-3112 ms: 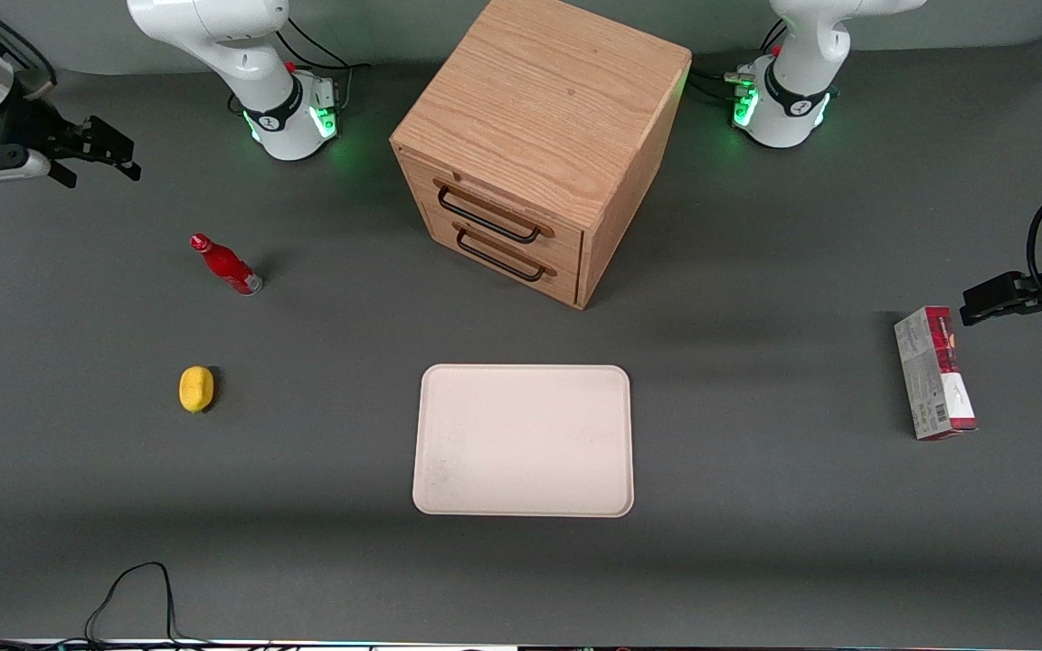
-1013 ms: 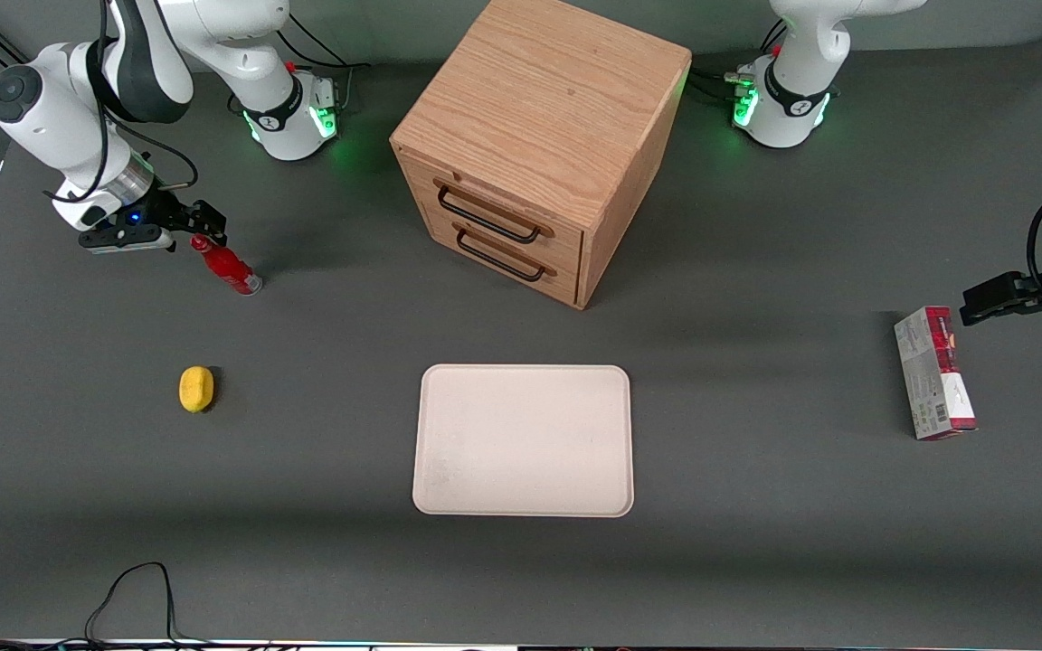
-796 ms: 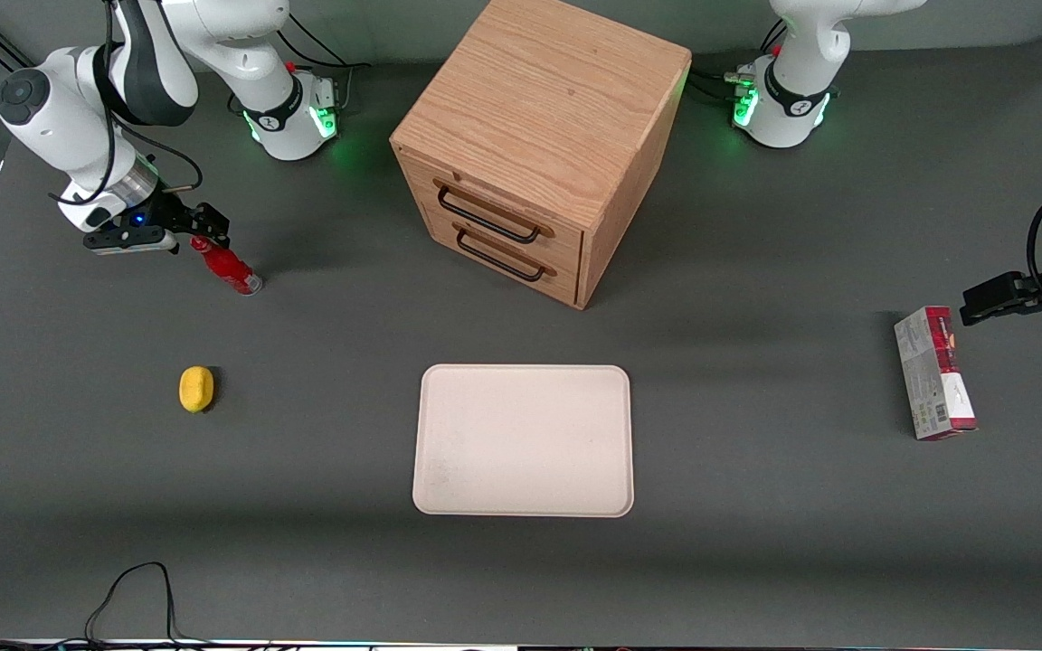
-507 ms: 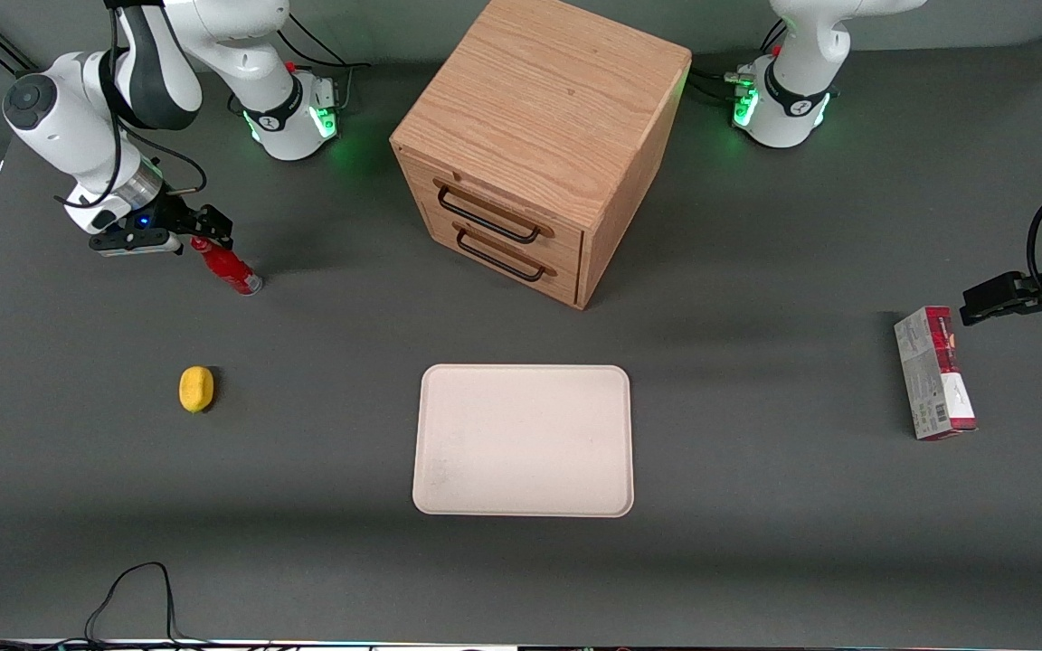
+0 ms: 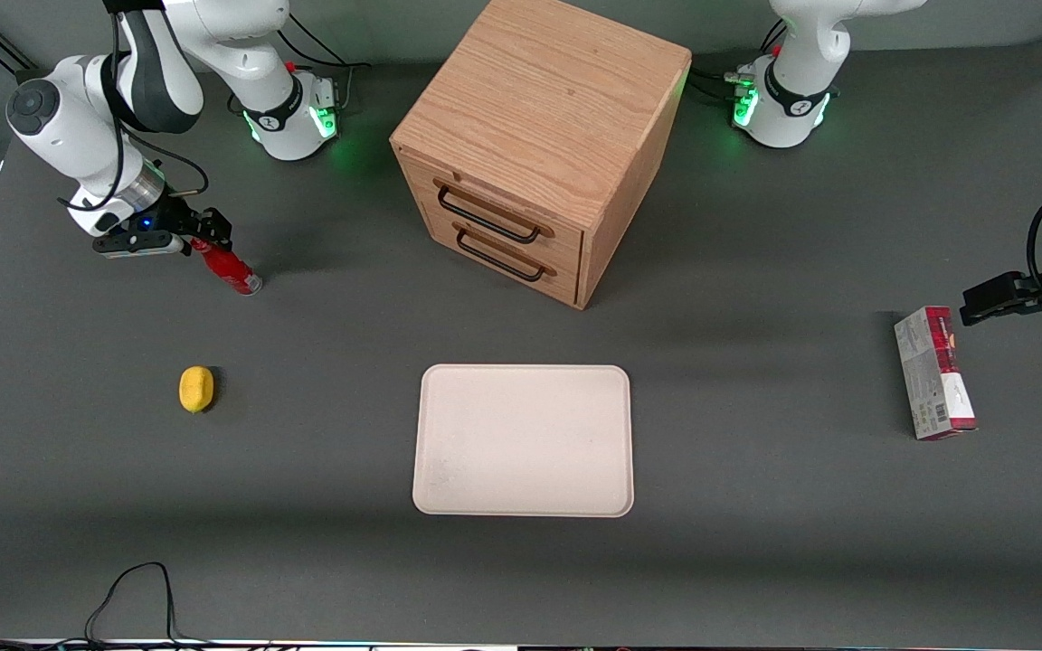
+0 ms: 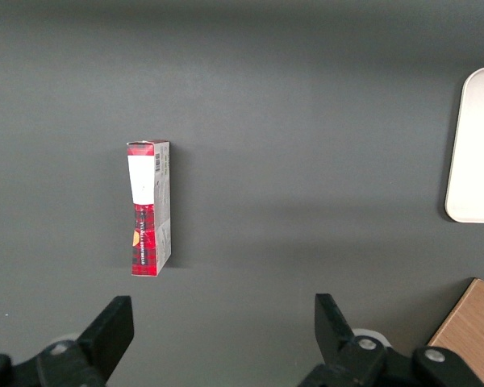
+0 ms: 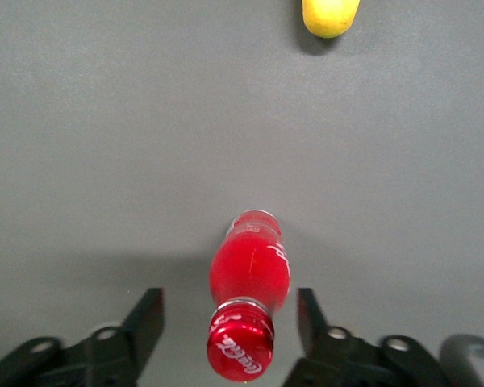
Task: Place coke bottle on tray
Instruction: 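Close the right gripper around the bottle's cap end, then lift the bottle and carry it toward the white tray, then lower the held bottle onto the white tray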
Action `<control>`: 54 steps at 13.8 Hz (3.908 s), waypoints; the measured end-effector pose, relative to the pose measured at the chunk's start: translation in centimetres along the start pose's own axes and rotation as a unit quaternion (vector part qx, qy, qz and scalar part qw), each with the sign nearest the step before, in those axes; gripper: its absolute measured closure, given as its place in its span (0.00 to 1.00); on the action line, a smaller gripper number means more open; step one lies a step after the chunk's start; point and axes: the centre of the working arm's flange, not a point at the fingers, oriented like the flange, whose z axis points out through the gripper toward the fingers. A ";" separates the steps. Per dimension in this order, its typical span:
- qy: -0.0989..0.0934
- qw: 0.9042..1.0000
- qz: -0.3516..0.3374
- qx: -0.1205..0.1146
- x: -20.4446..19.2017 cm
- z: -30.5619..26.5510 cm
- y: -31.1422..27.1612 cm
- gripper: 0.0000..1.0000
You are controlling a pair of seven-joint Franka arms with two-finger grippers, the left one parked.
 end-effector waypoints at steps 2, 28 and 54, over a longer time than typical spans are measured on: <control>-0.001 1.000 -0.001 0.000 0.0 0.1 0.0 0.58; -0.025 0.998 -0.060 -0.016 17.5 -32.1 -6.5 0.68; 0.034 0.973 -0.228 -0.018 35.6 -4.3 -40.9 0.68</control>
